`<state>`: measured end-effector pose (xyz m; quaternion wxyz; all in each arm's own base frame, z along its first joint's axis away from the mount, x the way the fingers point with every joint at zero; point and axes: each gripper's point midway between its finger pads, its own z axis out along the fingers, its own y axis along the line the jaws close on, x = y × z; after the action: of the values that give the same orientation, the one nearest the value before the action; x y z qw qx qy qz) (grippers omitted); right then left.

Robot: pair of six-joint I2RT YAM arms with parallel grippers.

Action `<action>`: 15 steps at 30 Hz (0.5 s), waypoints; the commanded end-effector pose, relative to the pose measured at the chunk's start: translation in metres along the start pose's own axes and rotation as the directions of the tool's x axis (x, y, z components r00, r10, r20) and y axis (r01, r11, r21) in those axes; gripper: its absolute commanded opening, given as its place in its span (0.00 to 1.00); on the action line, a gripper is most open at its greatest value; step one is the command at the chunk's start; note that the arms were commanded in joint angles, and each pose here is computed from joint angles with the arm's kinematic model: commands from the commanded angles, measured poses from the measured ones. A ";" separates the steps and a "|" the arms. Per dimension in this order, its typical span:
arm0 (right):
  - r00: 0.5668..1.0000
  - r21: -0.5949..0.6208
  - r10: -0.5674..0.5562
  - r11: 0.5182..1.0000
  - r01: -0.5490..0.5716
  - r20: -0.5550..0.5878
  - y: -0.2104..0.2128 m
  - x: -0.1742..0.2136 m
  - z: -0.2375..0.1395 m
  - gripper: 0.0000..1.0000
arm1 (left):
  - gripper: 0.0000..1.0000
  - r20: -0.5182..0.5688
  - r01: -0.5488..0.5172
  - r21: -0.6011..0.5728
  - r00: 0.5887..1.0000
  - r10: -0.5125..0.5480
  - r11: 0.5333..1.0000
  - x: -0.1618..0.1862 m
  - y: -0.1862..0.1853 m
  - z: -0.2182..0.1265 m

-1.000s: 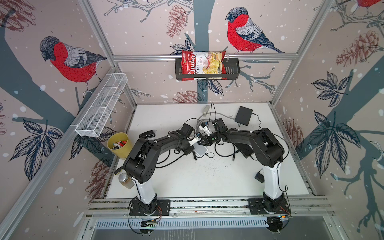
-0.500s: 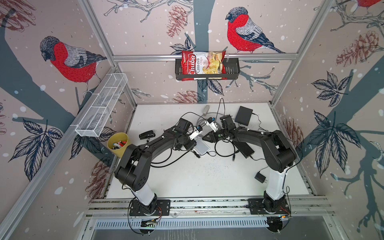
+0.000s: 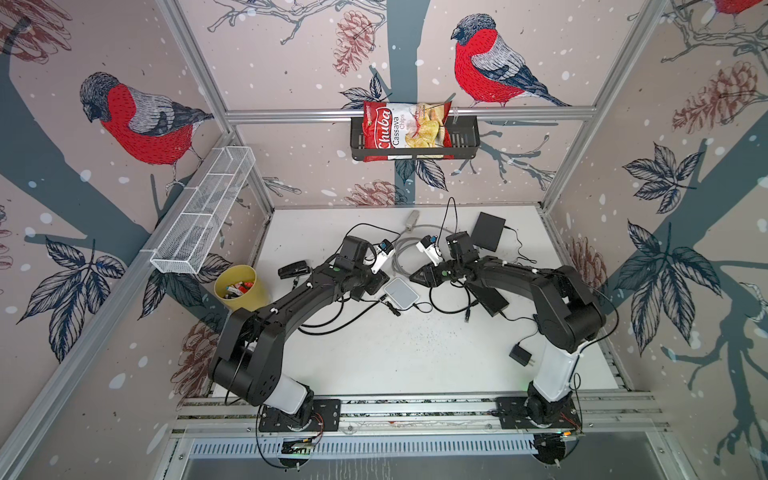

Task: Insert the plug into the switch port

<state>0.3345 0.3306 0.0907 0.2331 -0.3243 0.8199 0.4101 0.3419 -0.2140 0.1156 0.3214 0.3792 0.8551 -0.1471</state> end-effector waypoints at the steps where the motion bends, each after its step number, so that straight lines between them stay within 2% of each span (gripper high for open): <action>1: 1.000 -0.001 -0.023 1.000 0.023 0.014 0.001 -0.005 0.007 0.41 | 0.48 -0.151 0.033 0.018 0.988 -0.030 0.999 0.040 -0.007 0.008; 8: 0.999 -0.005 -0.037 0.999 0.037 -0.012 0.003 -0.005 0.026 0.41 | 0.38 -0.247 0.015 0.026 0.969 -0.008 1.000 0.065 -0.010 0.031; 15: 0.998 0.005 -0.034 0.999 0.034 -0.047 -0.003 0.004 0.040 0.41 | 0.33 -0.259 0.009 0.053 0.966 0.004 0.999 0.066 -0.016 0.043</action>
<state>0.3359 0.3598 0.0662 0.2160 -0.3422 0.8217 0.4012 0.3144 -0.2069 0.0395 0.1964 0.3936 0.8900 -0.1203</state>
